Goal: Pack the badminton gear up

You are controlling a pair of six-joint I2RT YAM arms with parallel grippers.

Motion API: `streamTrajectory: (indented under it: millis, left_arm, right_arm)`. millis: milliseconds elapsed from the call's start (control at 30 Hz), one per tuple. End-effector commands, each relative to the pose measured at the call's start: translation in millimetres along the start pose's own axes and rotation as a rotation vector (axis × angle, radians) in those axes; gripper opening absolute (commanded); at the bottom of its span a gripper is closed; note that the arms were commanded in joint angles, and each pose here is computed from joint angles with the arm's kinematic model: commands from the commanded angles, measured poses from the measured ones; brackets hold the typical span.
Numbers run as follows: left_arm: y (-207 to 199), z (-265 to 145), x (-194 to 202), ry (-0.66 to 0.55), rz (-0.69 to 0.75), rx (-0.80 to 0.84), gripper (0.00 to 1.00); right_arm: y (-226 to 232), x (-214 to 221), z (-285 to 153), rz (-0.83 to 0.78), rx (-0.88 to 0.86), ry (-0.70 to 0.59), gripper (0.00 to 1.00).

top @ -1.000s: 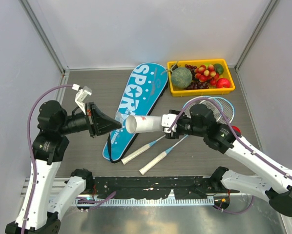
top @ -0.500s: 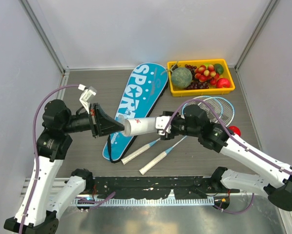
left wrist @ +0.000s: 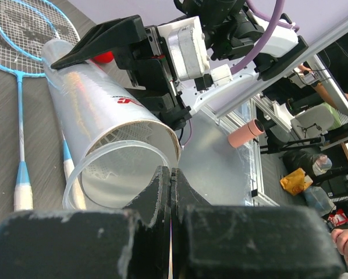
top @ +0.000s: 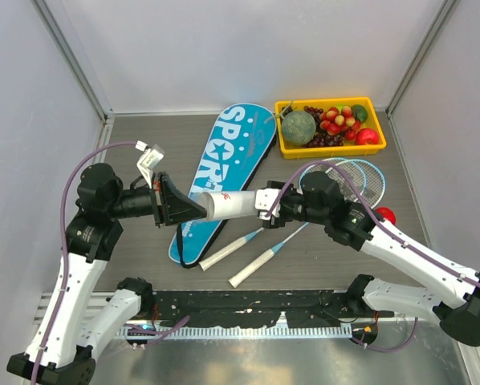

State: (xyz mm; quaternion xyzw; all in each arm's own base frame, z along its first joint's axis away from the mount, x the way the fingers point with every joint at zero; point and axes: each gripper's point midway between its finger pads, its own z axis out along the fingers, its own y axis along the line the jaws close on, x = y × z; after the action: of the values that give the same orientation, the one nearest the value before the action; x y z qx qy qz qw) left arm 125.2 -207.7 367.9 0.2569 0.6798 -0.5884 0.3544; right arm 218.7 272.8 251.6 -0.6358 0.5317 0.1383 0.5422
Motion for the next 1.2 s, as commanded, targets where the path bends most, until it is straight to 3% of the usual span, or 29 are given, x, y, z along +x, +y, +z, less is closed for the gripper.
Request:
streamTrajectory:
  millis: [0,1167]
  left_arm:
    - [-9,1,-4,-0.002,0.045,0.044,0.00]
    - [-29,2,5,0.040,-0.020,0.199,0.00]
  right_arm:
    - [-23,-36,-3,-0.052,0.058,-0.106,0.45]
    - [-8,-41,1,-0.109,0.009,-0.179,0.45]
